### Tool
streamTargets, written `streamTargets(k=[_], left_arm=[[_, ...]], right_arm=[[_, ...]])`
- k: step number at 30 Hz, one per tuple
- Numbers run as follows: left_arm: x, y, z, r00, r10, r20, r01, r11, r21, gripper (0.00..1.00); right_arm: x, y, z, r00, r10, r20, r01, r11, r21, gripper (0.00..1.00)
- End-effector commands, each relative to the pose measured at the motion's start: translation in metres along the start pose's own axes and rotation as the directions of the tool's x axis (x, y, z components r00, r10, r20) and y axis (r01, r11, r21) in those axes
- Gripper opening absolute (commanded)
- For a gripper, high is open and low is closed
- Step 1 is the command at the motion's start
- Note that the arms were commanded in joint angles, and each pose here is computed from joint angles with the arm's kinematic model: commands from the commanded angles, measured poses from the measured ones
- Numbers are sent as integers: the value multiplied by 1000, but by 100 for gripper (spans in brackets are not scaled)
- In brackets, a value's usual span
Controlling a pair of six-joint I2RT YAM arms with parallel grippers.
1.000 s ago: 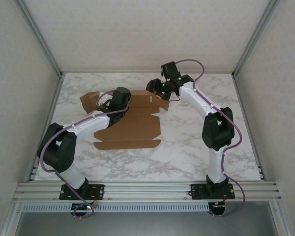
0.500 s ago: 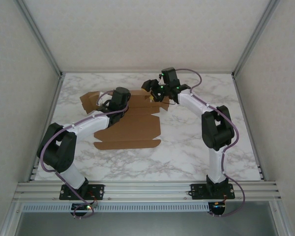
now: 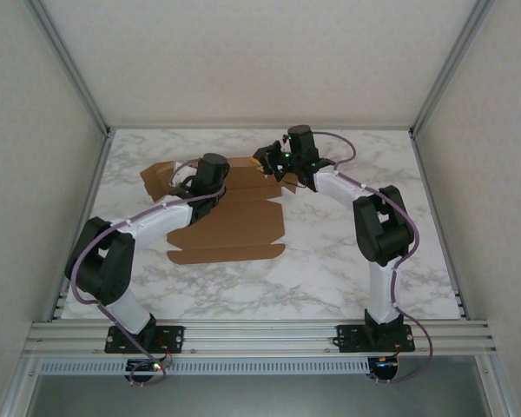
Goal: Fold the paper box
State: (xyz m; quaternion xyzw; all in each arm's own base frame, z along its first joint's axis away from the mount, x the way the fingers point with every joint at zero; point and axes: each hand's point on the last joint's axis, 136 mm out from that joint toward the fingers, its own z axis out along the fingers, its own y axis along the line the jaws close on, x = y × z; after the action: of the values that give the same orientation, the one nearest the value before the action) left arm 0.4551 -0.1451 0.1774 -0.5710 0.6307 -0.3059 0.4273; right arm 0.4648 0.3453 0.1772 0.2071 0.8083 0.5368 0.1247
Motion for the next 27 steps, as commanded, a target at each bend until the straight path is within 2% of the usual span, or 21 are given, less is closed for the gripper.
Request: streamTargets(k=[1,2,4,5,9,12,15,17,18,20,21,27], left_arm=[[9,45,3,997,64,-52,-71,988,-135,0],[9,45,3,997,63,-54,-70,988,-135,0],[8,45,3,997,61,-51,-68,988,-136,0],[8,46,3,997,62,-48,-68,988,-141,0],[0,48,3,998,68,-5,-68,980,-189,0],[-2,45,4,998,66,9,-63,979,-192,0],[1,43,7,998,58,3,-56,979,-194,0],[6,44,11,999,53,-11,-54,978,-200,0],[7,45,12,999,52,-14,-54,978,-202,0],[8,44,12,999,50,-18,-53,978,-203,0],[8,45,12,998,53,-17,-55,977,-205,0],[6,45,11,998,58,-17,-60,979,-194,0]], right_arm=[[-2,6,0,999,-40,20,40,999,-33,5],[-2,5,0,999,-45,18,45,999,-27,14],[-1,-1,-4,997,-70,21,70,997,20,42],[-1,-3,-9,994,-105,30,103,993,55,49],[-4,-16,-44,960,-264,90,237,943,235,58],[-6,-24,-73,919,-377,118,318,882,348,61],[-7,-37,-100,880,-451,147,353,829,433,58],[-4,-46,-115,851,-497,171,381,807,451,51],[-1,-50,-120,840,-514,176,393,799,455,43],[6,-59,-124,828,-536,165,420,787,452,8],[11,-64,-122,830,-537,149,428,786,446,0],[27,-98,-93,861,-505,52,431,781,451,0]])
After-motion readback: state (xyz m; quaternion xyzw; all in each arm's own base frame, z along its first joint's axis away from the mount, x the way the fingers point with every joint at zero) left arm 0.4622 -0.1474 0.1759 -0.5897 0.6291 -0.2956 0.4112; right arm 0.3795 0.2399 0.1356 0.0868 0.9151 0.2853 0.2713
